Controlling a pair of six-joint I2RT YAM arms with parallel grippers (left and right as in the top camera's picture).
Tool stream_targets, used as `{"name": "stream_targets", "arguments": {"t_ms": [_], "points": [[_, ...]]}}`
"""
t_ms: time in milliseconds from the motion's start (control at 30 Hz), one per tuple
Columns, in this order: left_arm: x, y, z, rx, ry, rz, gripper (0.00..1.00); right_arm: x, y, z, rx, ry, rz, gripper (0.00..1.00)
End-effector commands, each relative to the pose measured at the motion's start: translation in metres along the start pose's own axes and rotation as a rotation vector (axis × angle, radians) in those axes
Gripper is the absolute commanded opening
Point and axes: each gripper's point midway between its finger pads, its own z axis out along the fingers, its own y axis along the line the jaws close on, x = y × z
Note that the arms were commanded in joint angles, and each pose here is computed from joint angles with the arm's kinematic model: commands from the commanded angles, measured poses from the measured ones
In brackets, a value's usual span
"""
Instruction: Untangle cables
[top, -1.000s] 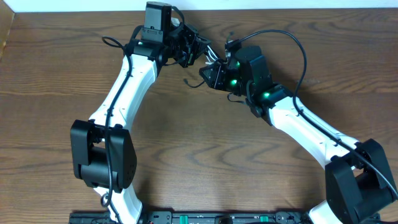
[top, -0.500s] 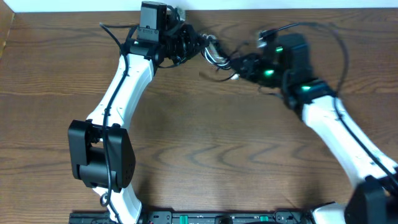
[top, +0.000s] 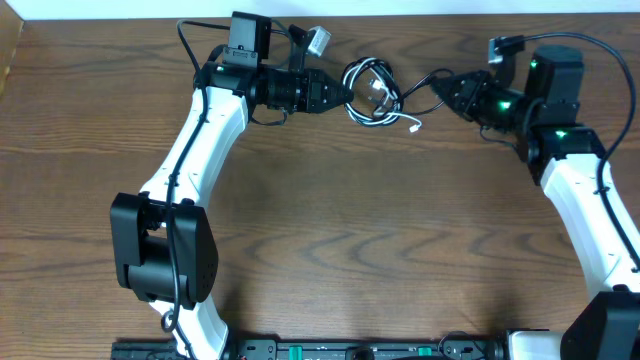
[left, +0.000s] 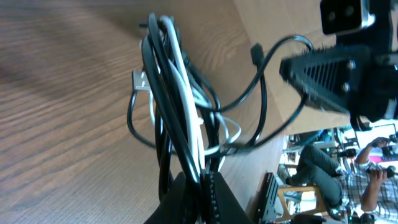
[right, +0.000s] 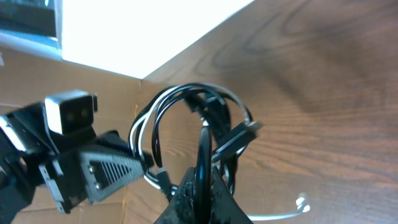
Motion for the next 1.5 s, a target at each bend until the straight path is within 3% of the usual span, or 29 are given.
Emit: {"name": "stream_targets", "arguments": {"t_ms": [0,167,433,600,800,833,867,900,933,1000,1133,1267,1467], "points": [[-0.002,-0.006,-0.003,0.026,-0.002,0.049,0.07,-0.017,0.0,-0.011,-0.012,-0.047,0.012,0.01],[0.003,-0.015,0.007,0.042,0.022,0.046,0.07,-0.022,0.001,-0.008,0.008,-0.082,0.034,0.01],[0.017,-0.044,0.036,0.09,0.083,0.025,0.07,-0.013,-0.007,0.016,0.196,-0.181,-0.006,0.01],[-0.004,-0.079,0.032,0.265,0.049,-0.009,0.08,0.014,0.004,0.038,0.231,-0.141,-0.06,0.01],[-0.039,-0.099,0.026,0.321,-0.023,-0.128,0.07,0.044,0.011,0.064,0.221,-0.073,-0.074,0.01],[-0.048,-0.105,0.023,0.341,-0.042,-0.142,0.08,0.048,0.011,0.07,0.218,-0.064,-0.063,0.04],[-0.051,-0.108,0.022,0.35,-0.049,-0.147,0.07,0.049,0.01,0.072,0.216,-0.062,-0.064,0.14],[-0.055,-0.111,0.021,0.357,-0.058,-0.154,0.07,0.049,0.01,0.072,0.216,-0.059,-0.063,0.43],[-0.057,-0.112,0.02,0.358,-0.069,-0.152,0.07,0.047,0.009,0.071,0.217,-0.062,-0.066,0.66],[-0.064,-0.105,0.016,0.336,-0.101,-0.17,0.07,0.039,0.011,0.063,0.194,-0.069,-0.069,0.8],[-0.084,-0.08,0.002,0.265,-0.201,-0.241,0.08,0.02,0.01,0.037,0.144,-0.066,-0.054,0.8],[-0.094,-0.042,-0.006,0.148,-0.289,-0.414,0.08,0.019,0.007,0.026,0.099,-0.013,-0.124,0.72],[-0.062,0.015,0.001,-0.105,-0.291,-0.681,0.07,0.048,0.042,0.031,-0.101,0.102,-0.609,0.74]]}}
